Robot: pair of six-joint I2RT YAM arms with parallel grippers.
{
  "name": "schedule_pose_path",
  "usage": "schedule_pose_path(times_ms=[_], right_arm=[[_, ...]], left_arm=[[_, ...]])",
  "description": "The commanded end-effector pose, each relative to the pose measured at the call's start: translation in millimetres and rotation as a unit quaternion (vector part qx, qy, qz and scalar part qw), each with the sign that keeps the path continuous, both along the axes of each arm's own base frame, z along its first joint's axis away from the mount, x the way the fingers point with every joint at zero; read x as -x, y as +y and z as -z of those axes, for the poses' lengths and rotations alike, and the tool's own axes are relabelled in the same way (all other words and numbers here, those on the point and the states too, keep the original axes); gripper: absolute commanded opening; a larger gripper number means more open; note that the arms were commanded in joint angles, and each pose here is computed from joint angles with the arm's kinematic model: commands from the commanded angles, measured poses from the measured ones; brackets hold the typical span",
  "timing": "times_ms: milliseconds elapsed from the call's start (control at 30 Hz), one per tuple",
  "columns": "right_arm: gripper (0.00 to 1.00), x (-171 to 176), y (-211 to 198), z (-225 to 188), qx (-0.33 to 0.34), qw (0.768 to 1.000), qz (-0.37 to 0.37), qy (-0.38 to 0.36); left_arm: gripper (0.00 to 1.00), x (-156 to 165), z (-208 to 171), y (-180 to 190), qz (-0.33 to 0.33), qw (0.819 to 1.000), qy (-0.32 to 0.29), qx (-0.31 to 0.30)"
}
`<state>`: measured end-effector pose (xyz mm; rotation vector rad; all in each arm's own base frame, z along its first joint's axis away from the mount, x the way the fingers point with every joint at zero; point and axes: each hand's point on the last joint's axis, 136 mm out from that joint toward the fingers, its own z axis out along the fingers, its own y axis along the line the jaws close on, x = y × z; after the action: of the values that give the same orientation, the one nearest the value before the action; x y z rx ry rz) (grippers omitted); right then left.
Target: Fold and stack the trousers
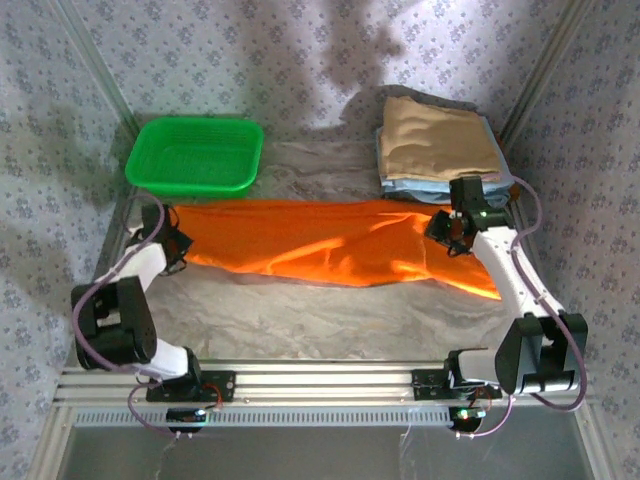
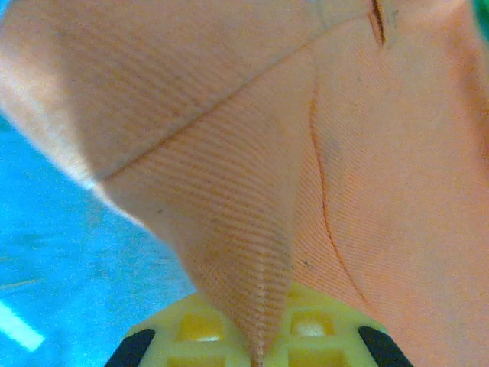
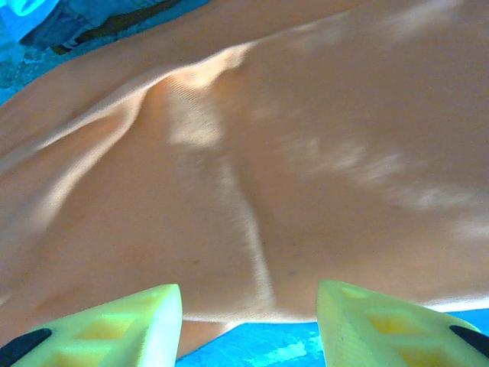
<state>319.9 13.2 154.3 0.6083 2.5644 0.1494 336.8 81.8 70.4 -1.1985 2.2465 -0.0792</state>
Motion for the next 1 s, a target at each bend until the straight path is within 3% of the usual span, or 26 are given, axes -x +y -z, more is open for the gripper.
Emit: schedule_pose_path(times_ms=[0,200,233,367,500,633,833,967], right_arm=[[0.52,15,-12,2,-0.01,0.999,0.038,0.009],[0.55,13,-32,7,-0.018,0.996,0.084,0.012],[0.55,11,-38,8,-0.019,0.995,0.094,0.012],[0.64,-8,-74,23,0.002,0.989,0.147,0.029],[0.65,-41,-103,43,0.0,0.984,0.169,0.057],[0.6,-52,-94,66,-0.013,0.984,0.149,0.094],[0.65,-15,-114,77,0.013,0.977,0.184,0.103],[0.67,-36,-119,74,-0.003,0.981,0.168,0.093]], left_arm=[[0.0,36,-29,46,-0.095,0.994,0.013,-0.043],[0.0,51,-36,73,-0.134,0.989,0.036,-0.043],[0.09,45,-35,74,-0.129,0.99,0.036,-0.033],[0.6,22,-27,62,-0.096,0.994,0.053,0.013],[0.8,18,-46,38,-0.056,0.998,0.026,-0.005],[0.83,28,-59,-7,0.012,1.0,0.0,0.002],[0.83,49,-47,-84,0.138,0.99,-0.002,0.017],[0.83,57,-26,-109,0.175,0.984,0.013,0.036]])
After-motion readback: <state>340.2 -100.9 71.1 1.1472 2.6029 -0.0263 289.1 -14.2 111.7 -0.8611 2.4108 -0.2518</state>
